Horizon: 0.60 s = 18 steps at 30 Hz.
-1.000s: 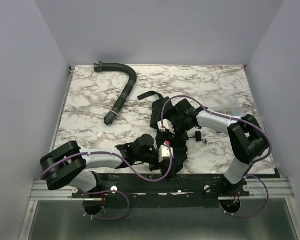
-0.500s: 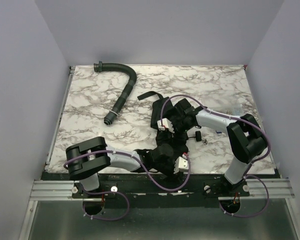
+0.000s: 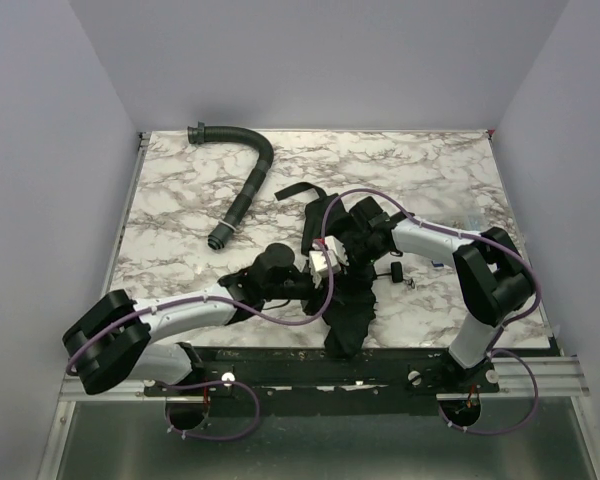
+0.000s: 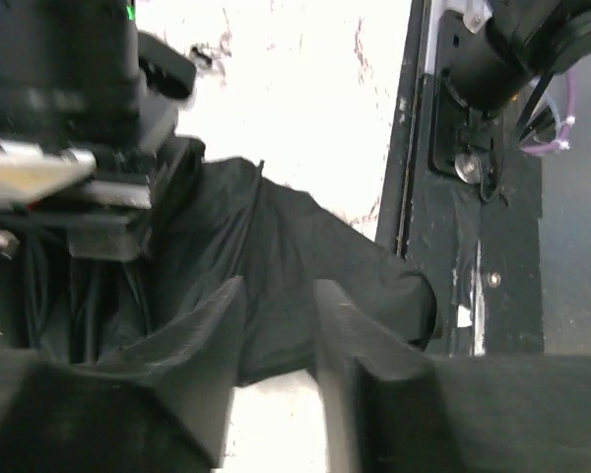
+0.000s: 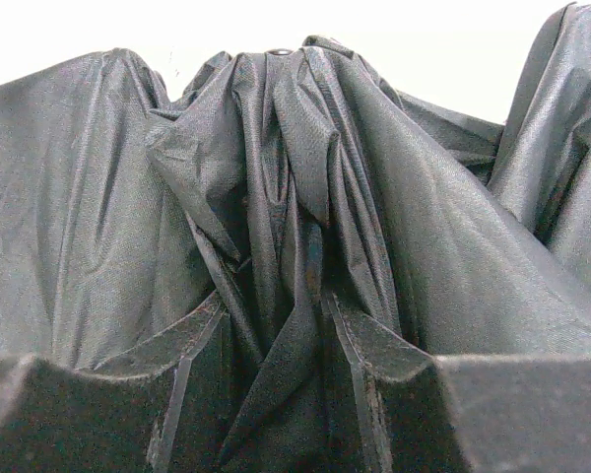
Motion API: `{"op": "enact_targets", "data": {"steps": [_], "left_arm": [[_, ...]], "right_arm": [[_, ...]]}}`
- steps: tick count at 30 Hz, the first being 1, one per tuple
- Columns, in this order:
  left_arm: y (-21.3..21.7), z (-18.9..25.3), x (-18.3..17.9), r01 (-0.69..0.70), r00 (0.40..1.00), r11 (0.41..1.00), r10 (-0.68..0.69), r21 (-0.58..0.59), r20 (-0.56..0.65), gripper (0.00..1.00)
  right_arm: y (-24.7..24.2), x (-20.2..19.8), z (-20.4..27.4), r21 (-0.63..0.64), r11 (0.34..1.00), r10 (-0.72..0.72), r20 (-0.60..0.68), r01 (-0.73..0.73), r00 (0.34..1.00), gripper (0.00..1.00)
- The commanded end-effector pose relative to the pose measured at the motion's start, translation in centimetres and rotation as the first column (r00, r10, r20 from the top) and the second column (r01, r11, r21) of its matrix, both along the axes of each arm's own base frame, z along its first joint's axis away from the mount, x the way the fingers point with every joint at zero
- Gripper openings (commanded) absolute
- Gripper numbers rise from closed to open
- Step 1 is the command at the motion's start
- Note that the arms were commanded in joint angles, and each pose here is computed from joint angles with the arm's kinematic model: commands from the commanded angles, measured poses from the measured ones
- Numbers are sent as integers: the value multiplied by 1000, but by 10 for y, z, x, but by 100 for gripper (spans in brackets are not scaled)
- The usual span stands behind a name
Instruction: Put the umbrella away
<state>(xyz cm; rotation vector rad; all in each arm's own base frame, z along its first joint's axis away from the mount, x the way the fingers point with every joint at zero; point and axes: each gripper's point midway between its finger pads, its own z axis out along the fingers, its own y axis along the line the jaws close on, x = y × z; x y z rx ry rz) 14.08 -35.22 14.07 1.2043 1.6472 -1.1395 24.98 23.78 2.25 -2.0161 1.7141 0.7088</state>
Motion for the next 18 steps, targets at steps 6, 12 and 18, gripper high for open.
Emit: {"op": "enact_targets", "data": {"steps": [6,12,18], "left_arm": [[2,-79,-42,63,987,984,-37,168,-155,8],[15,-130,1,-162,987,907,153,388,52,0],[46,-154,66,-498,865,717,452,488,219,0]], "right_arm": [[-17,-5,-28,-101,994,-44,-53,38,998,38],[-18,-8,-26,-100,994,-39,-66,32,997,38],[-15,-27,-16,-46,999,13,-113,-19,994,42]]}}
